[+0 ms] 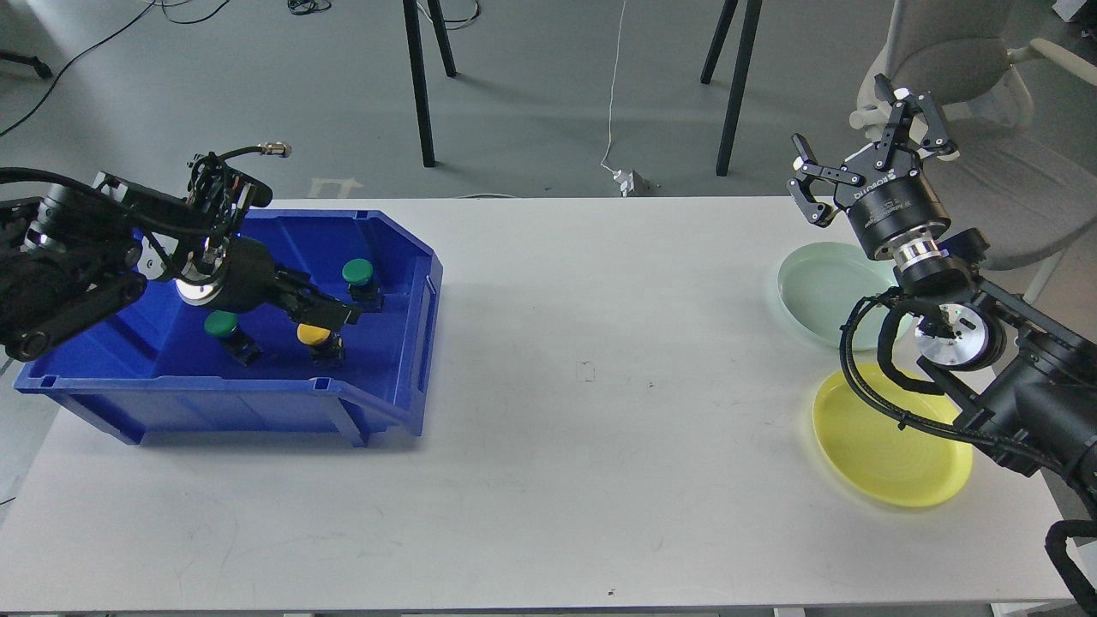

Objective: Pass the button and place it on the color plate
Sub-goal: 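Lower the left gripper into the bin and grasp the yellow button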

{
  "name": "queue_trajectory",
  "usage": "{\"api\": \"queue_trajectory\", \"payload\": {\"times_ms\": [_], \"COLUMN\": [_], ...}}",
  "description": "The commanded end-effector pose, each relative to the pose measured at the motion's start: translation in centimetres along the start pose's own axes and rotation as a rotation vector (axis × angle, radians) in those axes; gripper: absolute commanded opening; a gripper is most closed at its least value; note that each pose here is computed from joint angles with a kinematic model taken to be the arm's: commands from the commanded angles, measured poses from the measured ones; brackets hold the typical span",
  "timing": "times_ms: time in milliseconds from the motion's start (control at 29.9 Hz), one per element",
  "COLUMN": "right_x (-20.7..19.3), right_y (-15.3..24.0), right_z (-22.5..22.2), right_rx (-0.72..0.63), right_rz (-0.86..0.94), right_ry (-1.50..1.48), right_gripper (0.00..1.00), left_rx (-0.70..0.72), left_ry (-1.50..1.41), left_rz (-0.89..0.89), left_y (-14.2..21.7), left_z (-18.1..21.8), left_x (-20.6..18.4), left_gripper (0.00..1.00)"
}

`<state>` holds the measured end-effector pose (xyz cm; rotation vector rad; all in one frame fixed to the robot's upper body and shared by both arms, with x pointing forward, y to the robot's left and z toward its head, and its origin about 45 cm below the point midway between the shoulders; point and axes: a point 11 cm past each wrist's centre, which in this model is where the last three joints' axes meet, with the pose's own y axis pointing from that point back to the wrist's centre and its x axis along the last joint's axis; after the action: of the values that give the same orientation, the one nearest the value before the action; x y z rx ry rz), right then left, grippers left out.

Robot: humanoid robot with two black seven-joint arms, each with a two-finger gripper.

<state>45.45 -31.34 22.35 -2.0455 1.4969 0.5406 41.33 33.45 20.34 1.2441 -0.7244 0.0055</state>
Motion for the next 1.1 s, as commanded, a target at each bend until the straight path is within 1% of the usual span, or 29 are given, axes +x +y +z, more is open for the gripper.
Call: {"api": "queue_trajectory", "payload": {"times_ms": [0, 134, 268, 569, 769, 870, 1070], "right_x": [0.0, 0.0, 0.0, 0.0, 0.2, 0.3, 0.5], "right_y": [0.0, 0.0, 0.0, 0.0, 0.3, 0.4, 0.6], "right_z": [0.0, 0.0, 0.0, 0.0, 0.2, 0.4, 0.4], "right_rx": [-0.001, 0.000, 0.000, 0.000, -0.002, -0.005, -0.006], "right_rz": [0.000, 0.000, 0.000, -0.001, 0.005, 0.008, 0.013], "right_ry": [0.001, 0.000, 0.000, -0.002, -0.006, -0.006, -0.008], "right_gripper": [1.00, 1.00, 1.00, 1.00, 1.00, 1.00, 1.00], "left_rx": [-0.005, 0.015, 0.012, 0.047, 0.049, 0.042, 0.033], "left_ry": [0.014, 0.032, 0.043, 0.071, 0.072, 0.073, 0.072], "left_rz": [-0.016, -0.017, -0.030, -0.045, -0.046, -0.055, -0.063], "left_y": [-0.6, -0.7, -1.5, -1.6, -1.6, -2.0, -2.5], "left_z": [0.0, -0.7, -0.6, -1.9, -2.0, -1.8, -1.4], "left_x": [-0.9, -1.2, -1.8, -2.9, -3.0, -3.4, -3.7], "left_gripper": [1.00, 1.00, 1.00, 1.00, 0.99, 0.96, 0.85]}}
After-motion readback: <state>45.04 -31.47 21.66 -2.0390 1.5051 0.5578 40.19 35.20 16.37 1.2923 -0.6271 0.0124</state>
